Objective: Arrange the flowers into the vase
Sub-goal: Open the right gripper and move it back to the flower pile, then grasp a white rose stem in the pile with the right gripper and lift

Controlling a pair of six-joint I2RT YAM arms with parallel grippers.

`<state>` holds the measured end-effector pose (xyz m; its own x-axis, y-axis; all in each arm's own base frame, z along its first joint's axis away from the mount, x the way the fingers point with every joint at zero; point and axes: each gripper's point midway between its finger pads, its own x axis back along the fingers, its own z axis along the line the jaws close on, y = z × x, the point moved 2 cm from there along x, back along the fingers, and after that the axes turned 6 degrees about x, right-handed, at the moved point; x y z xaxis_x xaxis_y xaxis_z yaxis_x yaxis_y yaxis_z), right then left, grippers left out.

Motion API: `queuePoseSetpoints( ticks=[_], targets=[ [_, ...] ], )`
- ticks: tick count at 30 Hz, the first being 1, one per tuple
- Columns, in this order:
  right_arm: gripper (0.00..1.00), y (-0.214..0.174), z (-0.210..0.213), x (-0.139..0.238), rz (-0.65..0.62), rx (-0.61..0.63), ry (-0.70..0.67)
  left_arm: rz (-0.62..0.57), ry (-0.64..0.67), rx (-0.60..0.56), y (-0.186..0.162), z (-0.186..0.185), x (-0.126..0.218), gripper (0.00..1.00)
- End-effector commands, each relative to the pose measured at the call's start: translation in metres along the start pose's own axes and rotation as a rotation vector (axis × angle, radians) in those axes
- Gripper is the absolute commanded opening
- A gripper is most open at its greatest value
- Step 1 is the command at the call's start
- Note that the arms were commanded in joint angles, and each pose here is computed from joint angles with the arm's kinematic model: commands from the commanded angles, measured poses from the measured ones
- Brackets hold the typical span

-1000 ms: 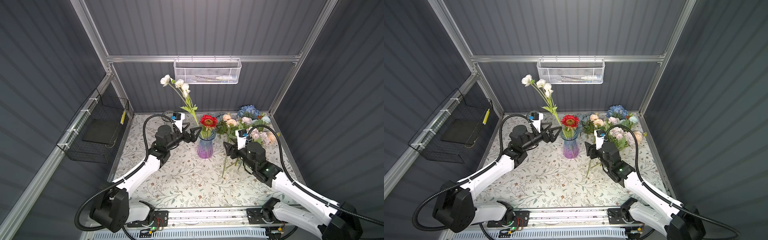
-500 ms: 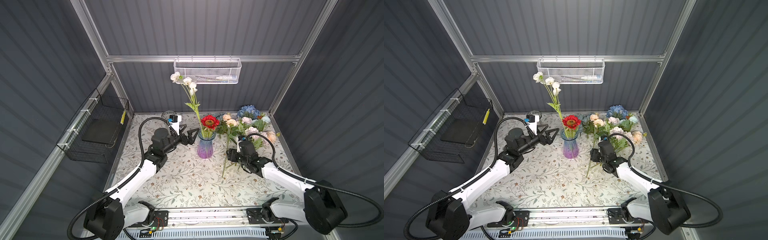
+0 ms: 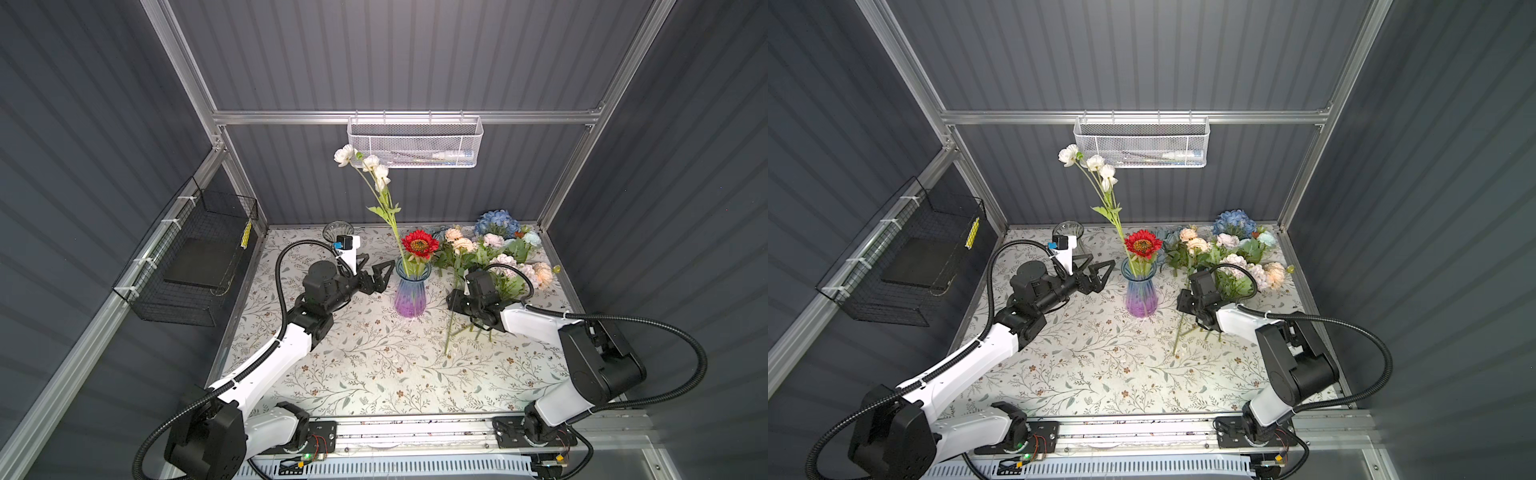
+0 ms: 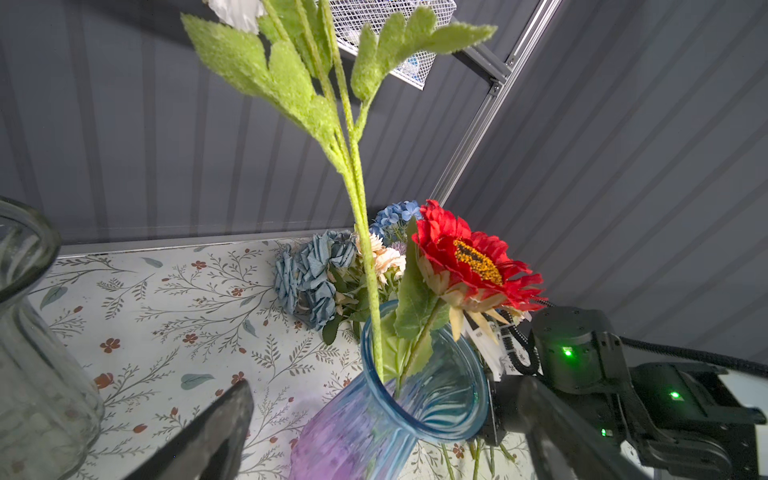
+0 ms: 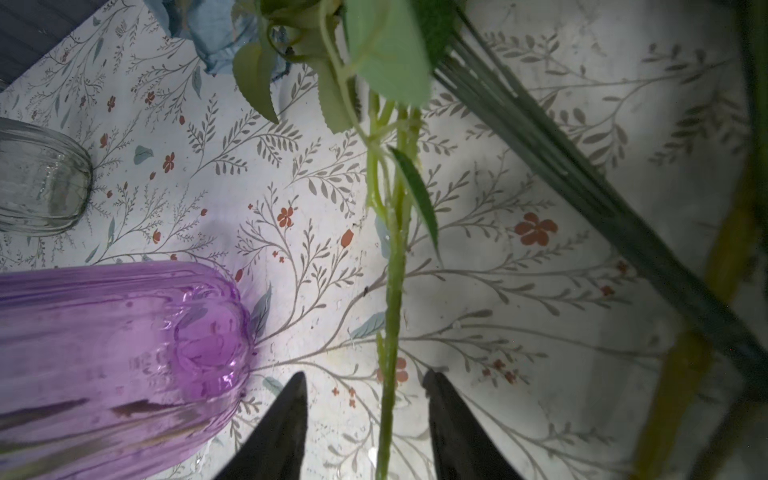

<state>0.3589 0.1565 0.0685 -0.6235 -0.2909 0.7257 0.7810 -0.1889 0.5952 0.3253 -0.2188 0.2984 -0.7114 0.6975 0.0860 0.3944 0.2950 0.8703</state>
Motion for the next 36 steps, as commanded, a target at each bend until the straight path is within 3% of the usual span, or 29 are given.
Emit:
queuePoseSetpoints(
  ticks=[1,6,12,19,27,36],
  targets=[
    [0.42,0.017,0.007,-0.007,-0.036,-0.041,0.046,0.003,0.002,0.015,-0.005,-0.001,0.001,0.99],
    [0.34,0.019,0.006,-0.013,-0.033,-0.046,0.045,-0.003,0.008,0.013,-0.004,0.000,0.003,0.99],
    [0.14,0.019,0.001,-0.015,-0.033,-0.061,0.044,-0.001,0.010,0.017,-0.005,0.001,0.003,0.99],
    [0.00,0.018,-0.003,-0.013,-0.036,-0.068,0.042,-0.002,0.008,0.020,-0.006,0.001,0.003,0.99],
    [0.00,0.022,0.001,-0.002,-0.058,-0.038,0.074,-0.009,0.014,0.022,-0.005,0.001,0.005,0.99],
    [0.00,0.049,0.010,0.049,-0.179,0.000,0.114,-0.027,0.005,0.048,-0.007,0.003,0.005,0.99]
  ],
)
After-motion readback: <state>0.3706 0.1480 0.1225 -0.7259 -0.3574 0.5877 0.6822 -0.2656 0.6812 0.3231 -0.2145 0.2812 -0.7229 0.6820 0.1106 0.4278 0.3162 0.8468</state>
